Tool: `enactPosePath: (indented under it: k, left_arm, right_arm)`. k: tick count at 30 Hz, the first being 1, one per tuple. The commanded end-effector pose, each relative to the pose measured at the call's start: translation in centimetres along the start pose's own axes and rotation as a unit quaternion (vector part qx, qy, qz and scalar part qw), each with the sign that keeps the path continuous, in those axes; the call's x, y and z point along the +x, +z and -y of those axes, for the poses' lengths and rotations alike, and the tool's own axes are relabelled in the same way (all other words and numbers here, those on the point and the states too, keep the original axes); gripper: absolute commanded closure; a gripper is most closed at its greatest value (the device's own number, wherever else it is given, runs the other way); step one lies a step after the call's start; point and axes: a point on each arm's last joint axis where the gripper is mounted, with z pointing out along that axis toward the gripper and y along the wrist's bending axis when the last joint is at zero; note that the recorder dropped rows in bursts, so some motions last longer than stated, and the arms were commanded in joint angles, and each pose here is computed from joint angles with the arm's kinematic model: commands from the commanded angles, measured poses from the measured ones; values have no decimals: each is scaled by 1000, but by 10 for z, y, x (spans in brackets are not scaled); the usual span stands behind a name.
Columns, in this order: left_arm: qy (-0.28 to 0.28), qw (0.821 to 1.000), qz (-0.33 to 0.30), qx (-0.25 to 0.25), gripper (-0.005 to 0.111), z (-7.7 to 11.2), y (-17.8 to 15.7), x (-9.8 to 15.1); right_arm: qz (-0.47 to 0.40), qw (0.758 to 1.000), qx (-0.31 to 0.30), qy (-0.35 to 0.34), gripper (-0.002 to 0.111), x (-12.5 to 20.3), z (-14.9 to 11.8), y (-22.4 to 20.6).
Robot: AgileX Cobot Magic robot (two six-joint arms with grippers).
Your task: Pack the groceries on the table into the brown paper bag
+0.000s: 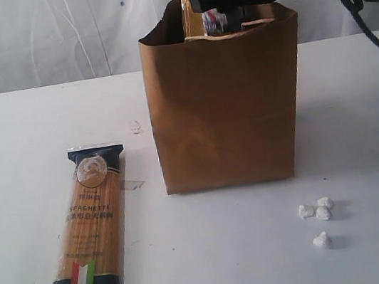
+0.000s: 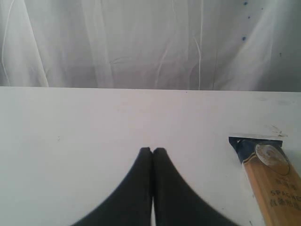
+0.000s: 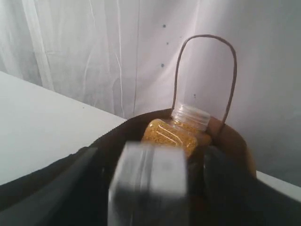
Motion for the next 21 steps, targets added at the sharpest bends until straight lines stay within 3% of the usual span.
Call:
enactPosePath:
  k: [1, 14, 21]
  left_arm:
    - [5, 1000, 2, 5, 106, 1, 0, 1]
    - [5, 1000, 2, 5, 106, 1, 0, 1]
    - [5, 1000, 2, 5, 106, 1, 0, 1]
  right_arm:
    - [5, 1000, 14, -5, 42, -1, 6, 2]
    - [-12, 1000, -19, 3, 42, 0, 0, -1]
    - [55, 998, -20, 34, 49, -36, 1, -48]
